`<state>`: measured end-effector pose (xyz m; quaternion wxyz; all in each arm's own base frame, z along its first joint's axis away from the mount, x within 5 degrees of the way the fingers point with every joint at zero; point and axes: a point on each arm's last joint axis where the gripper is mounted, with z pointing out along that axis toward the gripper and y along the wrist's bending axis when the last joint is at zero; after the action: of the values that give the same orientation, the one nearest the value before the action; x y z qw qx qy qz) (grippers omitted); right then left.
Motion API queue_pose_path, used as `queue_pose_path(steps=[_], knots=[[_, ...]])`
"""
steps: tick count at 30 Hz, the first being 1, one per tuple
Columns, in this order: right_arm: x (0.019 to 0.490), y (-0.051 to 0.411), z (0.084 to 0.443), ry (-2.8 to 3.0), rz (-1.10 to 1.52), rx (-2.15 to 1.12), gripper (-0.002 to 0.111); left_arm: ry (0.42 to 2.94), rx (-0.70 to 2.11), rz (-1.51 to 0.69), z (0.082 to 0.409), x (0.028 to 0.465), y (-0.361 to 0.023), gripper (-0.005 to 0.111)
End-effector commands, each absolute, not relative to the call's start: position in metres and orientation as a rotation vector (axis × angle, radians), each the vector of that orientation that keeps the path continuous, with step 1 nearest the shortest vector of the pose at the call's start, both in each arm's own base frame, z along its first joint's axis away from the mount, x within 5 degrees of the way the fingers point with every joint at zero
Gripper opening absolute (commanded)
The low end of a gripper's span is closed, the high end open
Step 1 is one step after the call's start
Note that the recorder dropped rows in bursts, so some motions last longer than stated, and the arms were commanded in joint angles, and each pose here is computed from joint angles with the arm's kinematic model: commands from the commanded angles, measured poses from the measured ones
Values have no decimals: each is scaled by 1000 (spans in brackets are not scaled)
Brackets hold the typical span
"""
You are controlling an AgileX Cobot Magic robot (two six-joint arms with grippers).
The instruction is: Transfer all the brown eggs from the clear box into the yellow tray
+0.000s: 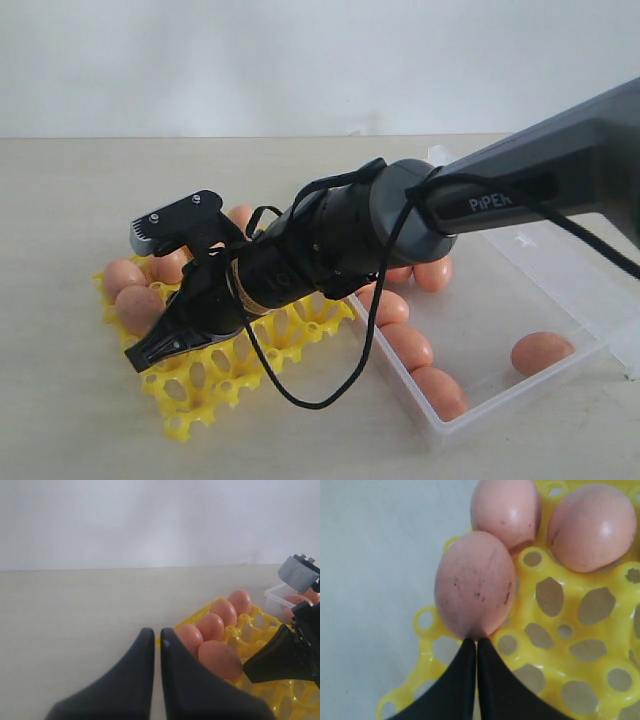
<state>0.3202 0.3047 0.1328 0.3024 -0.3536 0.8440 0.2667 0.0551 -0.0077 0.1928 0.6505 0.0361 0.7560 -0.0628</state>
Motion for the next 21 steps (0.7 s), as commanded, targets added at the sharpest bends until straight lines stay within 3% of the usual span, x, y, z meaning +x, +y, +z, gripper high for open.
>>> queue_pose_path(steps=[1, 11, 21], knots=[[324, 301, 134, 2232, 649, -909, 0, 1709, 78, -144, 193, 55, -8, 4], [313, 308, 136, 2232, 806, -996, 0, 1709, 78, -144, 193, 55, -8, 4], [327, 314, 153, 2142, 741, -982, 0, 1709, 78, -144, 193, 55, -8, 4]])
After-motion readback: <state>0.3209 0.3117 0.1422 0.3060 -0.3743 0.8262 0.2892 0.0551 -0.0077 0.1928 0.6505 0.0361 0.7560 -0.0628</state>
